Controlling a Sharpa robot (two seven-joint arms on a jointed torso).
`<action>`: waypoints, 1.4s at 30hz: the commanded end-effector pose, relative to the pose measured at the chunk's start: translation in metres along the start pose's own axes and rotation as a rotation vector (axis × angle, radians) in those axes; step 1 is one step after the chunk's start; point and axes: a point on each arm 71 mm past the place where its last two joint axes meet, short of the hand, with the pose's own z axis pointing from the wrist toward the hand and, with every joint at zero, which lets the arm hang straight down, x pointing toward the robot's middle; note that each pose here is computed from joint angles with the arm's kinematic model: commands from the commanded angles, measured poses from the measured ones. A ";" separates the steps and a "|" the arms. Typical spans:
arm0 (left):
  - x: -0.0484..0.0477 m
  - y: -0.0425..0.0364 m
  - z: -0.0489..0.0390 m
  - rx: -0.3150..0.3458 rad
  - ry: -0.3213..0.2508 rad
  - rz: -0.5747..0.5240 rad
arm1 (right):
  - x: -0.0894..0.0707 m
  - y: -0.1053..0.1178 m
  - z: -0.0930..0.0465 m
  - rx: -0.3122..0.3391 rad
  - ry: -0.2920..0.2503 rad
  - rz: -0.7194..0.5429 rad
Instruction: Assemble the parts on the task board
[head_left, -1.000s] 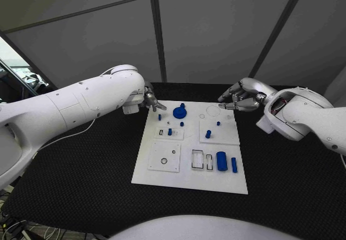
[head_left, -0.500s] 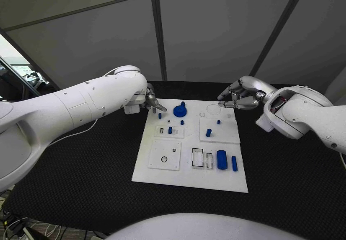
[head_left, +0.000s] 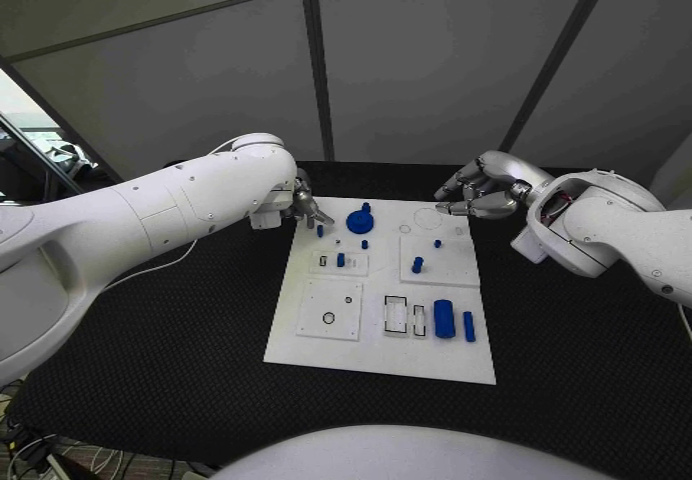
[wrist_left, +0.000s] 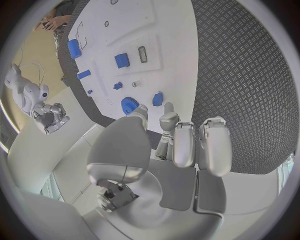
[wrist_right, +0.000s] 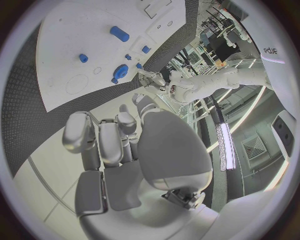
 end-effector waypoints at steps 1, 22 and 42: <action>0.0004 -0.0021 0.0003 0.014 0.004 0.011 | 0.000 0.002 0.000 -0.008 0.004 -0.003; 0.0036 -0.0057 0.0010 0.033 0.027 0.026 | 0.000 0.002 0.001 -0.009 0.006 -0.003; 0.0044 -0.0058 0.0014 0.033 0.039 0.034 | 0.000 0.002 0.001 -0.009 0.008 -0.003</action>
